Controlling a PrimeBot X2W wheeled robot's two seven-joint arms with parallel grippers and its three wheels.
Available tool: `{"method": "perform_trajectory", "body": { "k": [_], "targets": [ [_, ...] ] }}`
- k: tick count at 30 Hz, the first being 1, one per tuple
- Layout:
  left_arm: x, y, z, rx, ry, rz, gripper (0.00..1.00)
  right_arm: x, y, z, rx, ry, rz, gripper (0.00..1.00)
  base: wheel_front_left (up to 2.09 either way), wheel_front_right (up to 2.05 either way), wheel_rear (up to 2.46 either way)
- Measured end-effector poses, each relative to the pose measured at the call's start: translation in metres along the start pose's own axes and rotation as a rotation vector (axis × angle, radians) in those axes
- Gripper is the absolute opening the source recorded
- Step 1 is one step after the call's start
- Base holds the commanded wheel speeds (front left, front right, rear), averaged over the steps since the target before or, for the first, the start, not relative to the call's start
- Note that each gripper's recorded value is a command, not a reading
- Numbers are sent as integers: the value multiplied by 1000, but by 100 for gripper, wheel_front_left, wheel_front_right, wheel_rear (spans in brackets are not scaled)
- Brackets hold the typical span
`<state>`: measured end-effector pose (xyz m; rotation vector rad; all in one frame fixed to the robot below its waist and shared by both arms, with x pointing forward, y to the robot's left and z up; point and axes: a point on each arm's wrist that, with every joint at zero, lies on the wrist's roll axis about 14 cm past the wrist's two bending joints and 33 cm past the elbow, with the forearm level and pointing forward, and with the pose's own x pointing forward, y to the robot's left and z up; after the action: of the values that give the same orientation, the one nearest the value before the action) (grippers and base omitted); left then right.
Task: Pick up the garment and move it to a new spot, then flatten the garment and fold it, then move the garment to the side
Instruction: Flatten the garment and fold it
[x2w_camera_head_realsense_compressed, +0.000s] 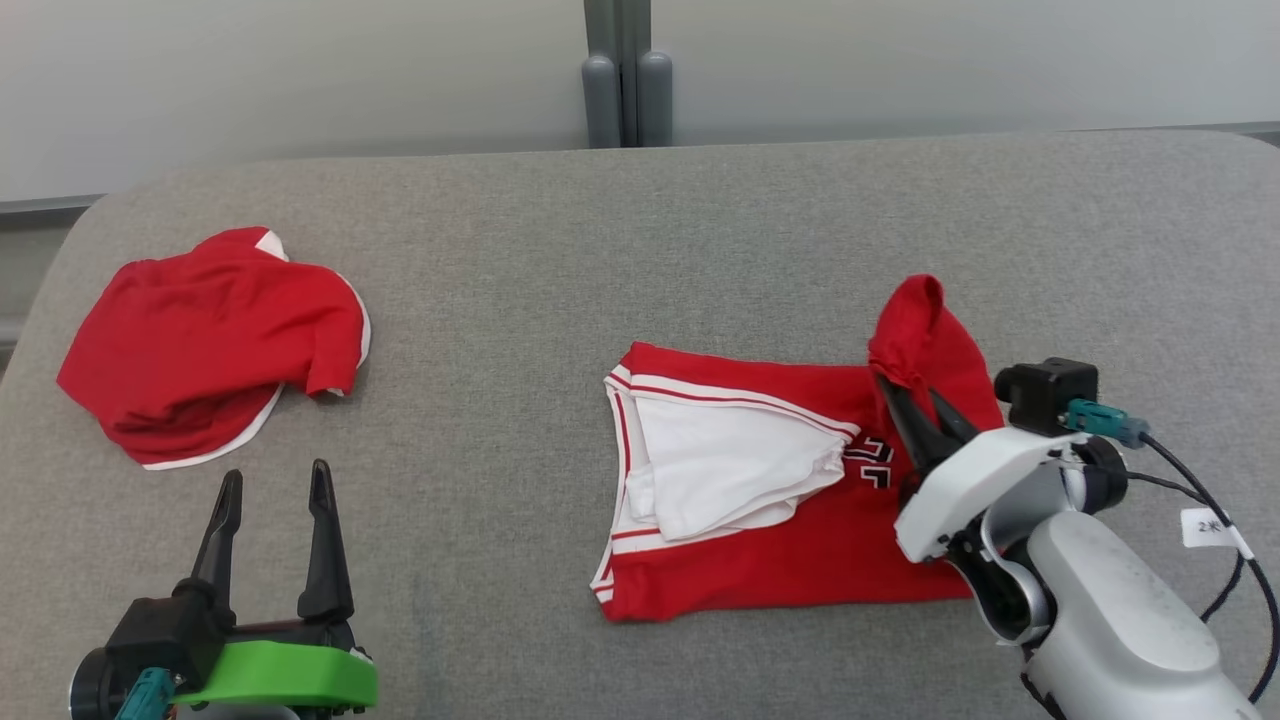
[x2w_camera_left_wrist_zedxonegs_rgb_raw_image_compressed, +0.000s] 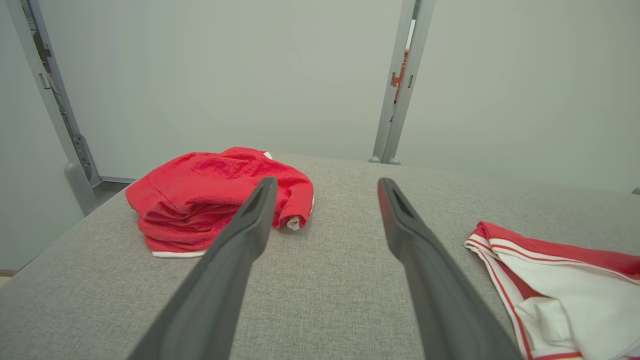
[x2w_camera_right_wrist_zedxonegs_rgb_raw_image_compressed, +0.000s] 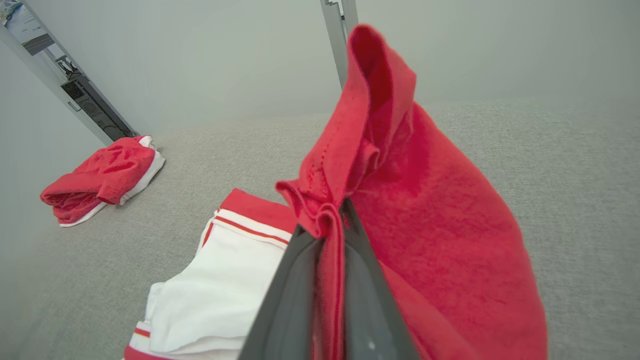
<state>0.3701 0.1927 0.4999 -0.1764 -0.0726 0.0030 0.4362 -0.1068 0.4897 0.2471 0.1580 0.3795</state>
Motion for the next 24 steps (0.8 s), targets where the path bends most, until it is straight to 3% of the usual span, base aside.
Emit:
{"method": "perform_trajectory", "body": {
  "k": [11,18,19,20,21,24],
  "targets": [
    [-11,13,-4,-3,17,45,100,38,91,-19,50,69,197,0,0,0,0],
    [-12,19,-7,-8,28,67,100,52,113,-45,60,153,243,0,0,0,0],
    [-13,20,-8,-9,30,71,100,53,114,-50,61,168,244,15,0,0,0],
    [-13,21,-8,-8,32,74,100,53,114,-55,61,183,244,72,0,0,0],
    [-13,21,-8,-8,32,75,100,54,115,-57,62,190,245,100,0,0,0],
    [-13,23,-8,-6,32,82,100,55,116,-55,69,167,245,100,0,0,0]
  ]
}}
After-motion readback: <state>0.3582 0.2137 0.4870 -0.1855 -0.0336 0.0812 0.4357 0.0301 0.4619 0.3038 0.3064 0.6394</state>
